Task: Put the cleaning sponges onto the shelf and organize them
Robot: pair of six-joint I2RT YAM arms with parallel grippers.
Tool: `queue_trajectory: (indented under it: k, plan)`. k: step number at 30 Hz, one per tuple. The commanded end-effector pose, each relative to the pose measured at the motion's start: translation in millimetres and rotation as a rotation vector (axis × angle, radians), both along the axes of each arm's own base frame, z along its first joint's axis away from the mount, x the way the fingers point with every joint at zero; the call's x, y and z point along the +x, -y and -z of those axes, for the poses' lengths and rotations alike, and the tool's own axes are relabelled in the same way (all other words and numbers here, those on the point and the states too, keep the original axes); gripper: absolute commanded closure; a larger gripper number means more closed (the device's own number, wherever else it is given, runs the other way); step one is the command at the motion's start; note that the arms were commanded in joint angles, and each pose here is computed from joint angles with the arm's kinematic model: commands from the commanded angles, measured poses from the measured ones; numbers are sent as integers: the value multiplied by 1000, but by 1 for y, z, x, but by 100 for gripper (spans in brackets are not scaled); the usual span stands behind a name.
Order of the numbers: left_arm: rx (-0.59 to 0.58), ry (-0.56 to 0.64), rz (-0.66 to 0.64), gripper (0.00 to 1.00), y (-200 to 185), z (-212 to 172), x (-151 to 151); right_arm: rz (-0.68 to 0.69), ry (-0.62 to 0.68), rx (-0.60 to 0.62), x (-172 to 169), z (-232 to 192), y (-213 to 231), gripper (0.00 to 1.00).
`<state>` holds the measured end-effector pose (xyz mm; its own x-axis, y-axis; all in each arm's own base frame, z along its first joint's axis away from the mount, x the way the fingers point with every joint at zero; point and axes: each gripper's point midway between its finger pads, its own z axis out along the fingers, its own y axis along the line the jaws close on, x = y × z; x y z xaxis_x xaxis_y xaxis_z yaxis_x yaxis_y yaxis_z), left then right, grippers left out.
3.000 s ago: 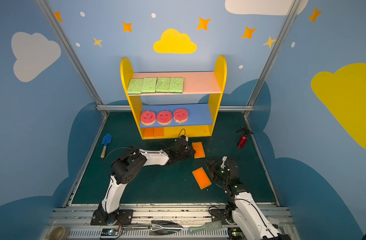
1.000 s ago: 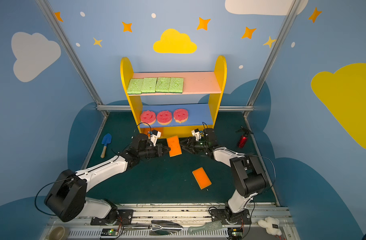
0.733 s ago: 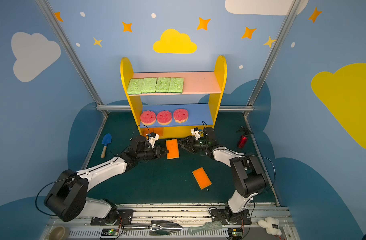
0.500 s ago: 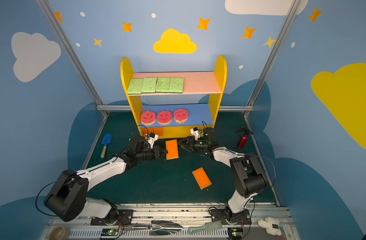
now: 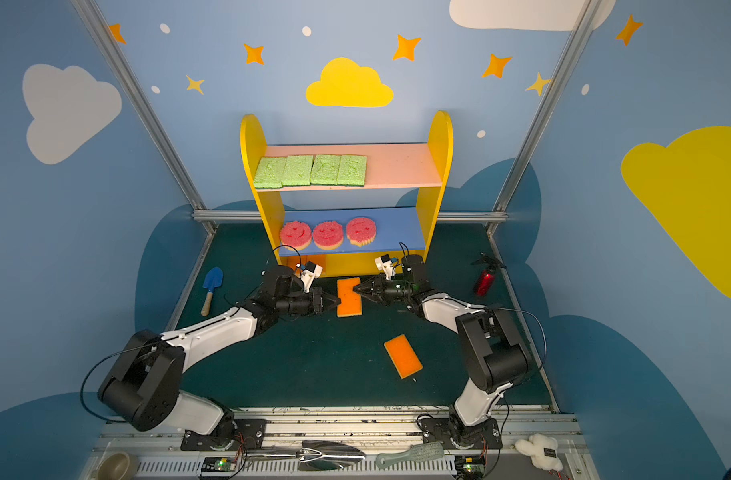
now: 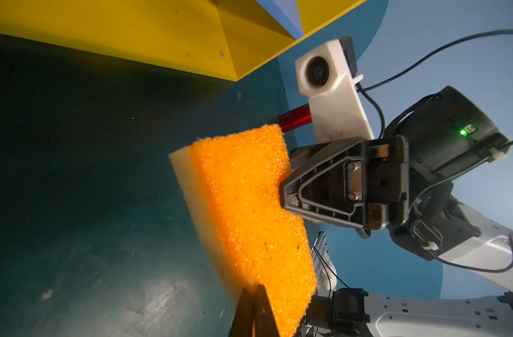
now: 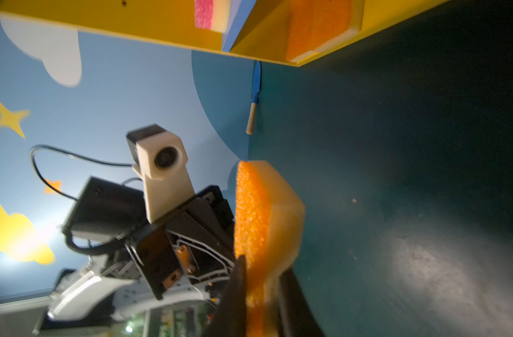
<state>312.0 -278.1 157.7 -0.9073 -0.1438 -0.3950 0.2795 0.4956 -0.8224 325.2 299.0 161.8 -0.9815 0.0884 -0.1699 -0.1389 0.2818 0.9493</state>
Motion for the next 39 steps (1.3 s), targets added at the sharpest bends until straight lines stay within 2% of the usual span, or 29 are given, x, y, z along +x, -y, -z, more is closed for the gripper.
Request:
queue_trajectory:
  k: [1, 3, 5, 8, 9, 11, 13, 15, 17, 20, 21, 24, 27, 29, 31, 33, 36, 39]
  plan:
    - [-21, 19, 6, 83, 0, -8, 0, 15, 27, 6, 7, -3, -2, 99]
    - [-10, 36, -31, 56, -6, -9, 1, 47, 26, 4, 11, -2, -1, 100]
    - [-5, 61, -119, 39, -18, -9, 3, 100, 25, 6, 16, 0, 1, 100]
    - [-23, 114, -329, 24, -44, -7, 2, 174, 16, 11, 23, 2, 2, 100]
    - [-26, 166, -393, 19, -50, -11, -1, 194, 13, 8, 25, 4, 2, 100]
    - [15, 264, -445, 11, -54, -18, -9, 224, 8, 3, 29, 4, -1, 100]
    - [69, 364, -435, 6, -49, -27, -16, 253, 1, -3, 32, 2, -3, 100]
    - [79, 386, -421, 7, -46, -28, -18, 279, 7, -1, 35, -3, -5, 100]
    - [50, 365, -424, 14, -45, -25, -20, 296, 30, 6, 38, -11, -8, 100]
    - [-37, 350, -451, 57, -46, -26, -22, 301, 63, 25, 43, -23, -11, 100]
    - [-62, 340, -471, 63, -47, -27, -22, 295, 71, 35, 44, -27, -13, 100]
    - [-101, 317, -490, 58, -47, -28, -21, 263, 87, 79, 47, -36, -20, 100]
    - [-66, 373, -442, 63, -41, -34, -21, 226, 85, 130, 50, -43, -27, 100]
    - [49, 446, -384, 63, -35, -37, -23, 222, 72, 132, 51, -41, -28, 100]
    - [216, 554, -302, 55, -29, -35, -25, 208, 68, 116, 50, -40, -30, 100]
    - [369, 611, -192, 44, -27, -25, -27, 185, 39, 60, 46, -34, -30, 100]
    - [475, 702, -85, 35, -25, -22, -32, 145, 25, -15, 42, -33, -28, 100]
    - [532, 821, -38, 32, -26, -23, -34, 110, 10, -52, 39, -35, -24, 100]
